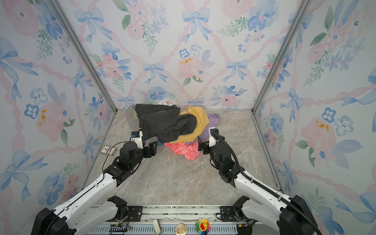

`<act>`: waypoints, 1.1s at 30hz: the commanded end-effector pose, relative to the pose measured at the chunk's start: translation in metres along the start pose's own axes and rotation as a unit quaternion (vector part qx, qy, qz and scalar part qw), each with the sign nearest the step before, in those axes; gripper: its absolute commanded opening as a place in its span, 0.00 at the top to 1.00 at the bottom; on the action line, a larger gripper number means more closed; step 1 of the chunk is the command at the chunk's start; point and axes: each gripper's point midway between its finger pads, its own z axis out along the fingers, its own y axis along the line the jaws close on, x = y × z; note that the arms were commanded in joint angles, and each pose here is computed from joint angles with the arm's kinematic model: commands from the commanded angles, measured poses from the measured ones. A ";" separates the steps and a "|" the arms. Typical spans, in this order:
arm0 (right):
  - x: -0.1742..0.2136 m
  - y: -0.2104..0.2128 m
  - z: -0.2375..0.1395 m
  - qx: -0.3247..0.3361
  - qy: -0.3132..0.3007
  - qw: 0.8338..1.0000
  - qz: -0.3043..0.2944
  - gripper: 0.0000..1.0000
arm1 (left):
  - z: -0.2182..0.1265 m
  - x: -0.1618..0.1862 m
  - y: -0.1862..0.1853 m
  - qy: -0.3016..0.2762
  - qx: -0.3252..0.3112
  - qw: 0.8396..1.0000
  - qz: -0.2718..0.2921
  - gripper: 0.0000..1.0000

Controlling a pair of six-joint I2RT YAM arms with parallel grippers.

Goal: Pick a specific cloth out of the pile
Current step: 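Move both grippers forward toward the front of the clothes pile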

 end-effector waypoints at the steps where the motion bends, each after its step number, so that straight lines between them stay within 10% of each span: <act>1: 0.007 0.004 -0.005 -0.012 0.005 1.000 0.020 0.03 | 0.005 0.020 -0.001 0.016 -0.030 0.999 -0.018 0.19; 12: 0.025 0.027 -0.019 -0.055 0.009 0.998 0.026 0.02 | 0.015 0.061 -0.013 0.063 -0.067 0.995 -0.050 0.28; 23: 0.049 0.111 -0.027 -0.099 -0.017 0.995 -0.010 0.01 | 0.043 -0.043 0.003 0.114 -0.060 0.991 -0.018 0.28; 33: 0.046 0.175 -0.024 -0.120 -0.042 0.992 -0.019 0.00 | 0.037 -0.021 0.018 0.131 -0.078 0.988 -0.014 0.30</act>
